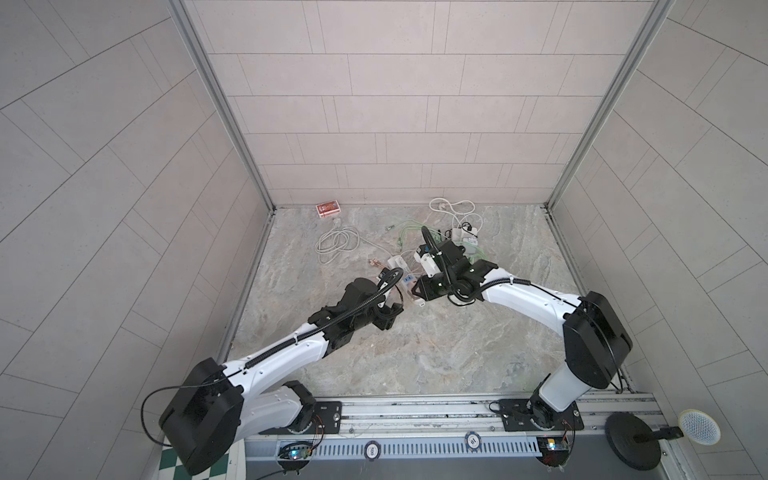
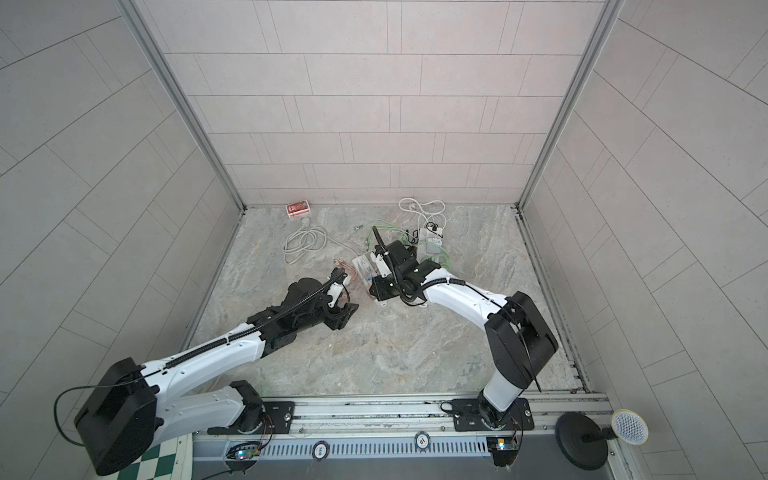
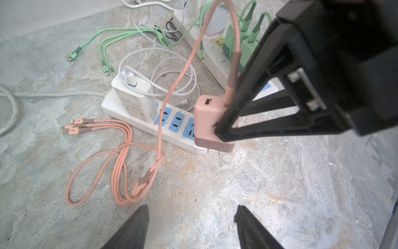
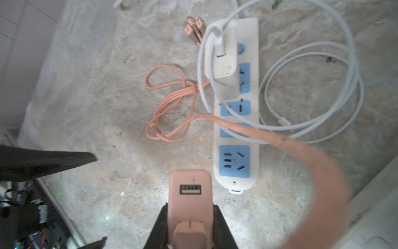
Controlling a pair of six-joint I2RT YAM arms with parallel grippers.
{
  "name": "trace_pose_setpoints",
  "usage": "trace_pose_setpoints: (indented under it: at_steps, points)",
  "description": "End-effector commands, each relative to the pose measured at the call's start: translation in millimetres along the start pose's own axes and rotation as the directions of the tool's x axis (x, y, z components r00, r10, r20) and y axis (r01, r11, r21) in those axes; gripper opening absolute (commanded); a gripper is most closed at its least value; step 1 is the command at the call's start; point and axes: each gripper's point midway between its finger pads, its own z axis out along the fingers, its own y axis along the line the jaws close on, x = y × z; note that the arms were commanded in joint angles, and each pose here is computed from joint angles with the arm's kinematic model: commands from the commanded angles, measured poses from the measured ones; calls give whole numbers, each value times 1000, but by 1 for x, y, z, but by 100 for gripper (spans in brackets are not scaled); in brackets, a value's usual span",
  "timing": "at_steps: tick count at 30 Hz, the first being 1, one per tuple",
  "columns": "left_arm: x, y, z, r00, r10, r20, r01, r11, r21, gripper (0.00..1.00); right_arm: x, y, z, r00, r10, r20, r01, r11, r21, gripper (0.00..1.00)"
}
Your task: Insert the plug
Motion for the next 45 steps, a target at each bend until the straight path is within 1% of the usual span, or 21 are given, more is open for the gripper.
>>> trace_pose_setpoints:
  at_steps: [1, 4, 8, 14, 17, 21, 26, 35, 41, 45]
  points:
    - [3, 1, -1, 999, -43, 7, 43, 999, -11, 70, 3, -19, 8, 997, -55, -51, 59, 993, 100, 0]
    - [10, 3, 2, 999, -53, -8, 53, 998, -16, 69, 2, -25, 17, 997, -52, -62, 60, 990, 128, 0]
    - [18, 7, 9, 998, -60, -35, 58, 997, -41, 69, -6, -29, 18, 998, -62, -34, 66, 985, 158, 0]
    - [27, 18, 23, 992, -85, -95, 75, 991, -109, 62, -13, -31, 16, 997, -76, 2, 74, 982, 172, 0]
    - [27, 16, 24, 987, -90, -129, 77, 991, -105, 61, -16, -32, 17, 997, -75, 33, 68, 983, 171, 0]
    - [22, 13, 22, 989, -103, -110, 94, 992, -89, 60, -19, -27, 20, 995, -70, 64, 60, 989, 139, 0]
    - [17, 16, 14, 991, -115, -73, 107, 989, -104, 60, -22, -24, 17, 992, -73, 101, 61, 991, 122, 0]
    - [9, 24, -1, 991, -136, 6, 136, 981, -139, 61, -16, -23, 21, 993, -74, 93, 63, 992, 109, 0]
    - [5, 25, -7, 989, -132, 62, 139, 980, -141, 61, -22, -18, 7, 987, -80, 141, 66, 993, 101, 0]
    - [5, 26, -9, 989, -133, 72, 142, 980, -141, 61, -29, -10, -7, 980, -86, 178, 73, 994, 77, 0]
